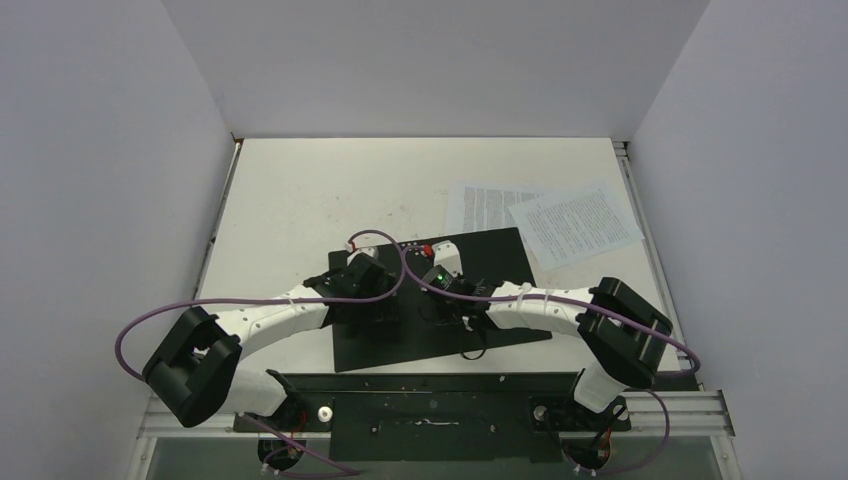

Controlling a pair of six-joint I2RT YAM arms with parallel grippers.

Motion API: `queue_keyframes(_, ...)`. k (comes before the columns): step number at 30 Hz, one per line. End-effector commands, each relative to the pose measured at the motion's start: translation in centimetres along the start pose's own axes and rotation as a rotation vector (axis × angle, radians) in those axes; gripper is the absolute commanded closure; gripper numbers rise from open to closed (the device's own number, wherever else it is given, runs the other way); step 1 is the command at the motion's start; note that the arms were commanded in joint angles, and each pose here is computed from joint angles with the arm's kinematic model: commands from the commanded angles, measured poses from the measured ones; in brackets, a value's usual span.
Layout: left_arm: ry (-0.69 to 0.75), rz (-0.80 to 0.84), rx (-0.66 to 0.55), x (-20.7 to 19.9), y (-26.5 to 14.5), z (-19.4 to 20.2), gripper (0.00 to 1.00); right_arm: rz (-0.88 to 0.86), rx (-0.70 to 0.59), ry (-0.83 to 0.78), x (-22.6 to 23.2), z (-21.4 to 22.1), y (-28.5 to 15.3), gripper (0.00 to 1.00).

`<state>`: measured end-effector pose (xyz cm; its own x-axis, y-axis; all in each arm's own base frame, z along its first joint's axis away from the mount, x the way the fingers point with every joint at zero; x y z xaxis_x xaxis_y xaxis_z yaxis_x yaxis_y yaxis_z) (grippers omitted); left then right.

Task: Put the files into the folder

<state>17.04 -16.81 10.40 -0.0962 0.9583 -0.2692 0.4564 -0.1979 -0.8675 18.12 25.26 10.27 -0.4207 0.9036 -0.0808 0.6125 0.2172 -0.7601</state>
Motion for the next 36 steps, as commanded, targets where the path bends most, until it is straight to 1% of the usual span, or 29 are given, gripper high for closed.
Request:
queue_keyframes(1, -0.003, 0.022, 0.004, -0.5, 0.3, 0.1, 0.04, 0.049, -0.016, 0.01, -0.5, 0.1, 0.5, 0.94)
queue_keyframes(14, -0.001, 0.017, 0.007, -0.5, 0.3, 0.3, 0.04, 0.072, 0.039, -0.016, -1.0, 2.0, 1.1, 0.95)
queue_keyframes(23, -0.002, 0.014, 0.008, -0.4, 0.4, 0.5, 0.03, 0.098, 0.097, -0.04, -1.6, 4.2, 1.4, 0.95)
queue_keyframes(36, 0.007, -0.006, 0.021, -0.2, 1.0, 0.8, 0.03, 0.263, 0.128, -0.054, -3.5, 5.7, 1.0, 0.95)
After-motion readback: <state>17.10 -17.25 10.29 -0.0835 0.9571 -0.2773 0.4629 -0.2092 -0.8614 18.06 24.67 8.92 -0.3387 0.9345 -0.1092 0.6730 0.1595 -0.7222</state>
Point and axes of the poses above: each gripper's point midway between its finger pads, its own y axis out along the fingers, its own x axis along the line the jaws close on, z = x × y, the point moved 9 cm from there along -y, back along the fingers, and after that the axes turned 7 degrees about -y, right-handed, at the moved point
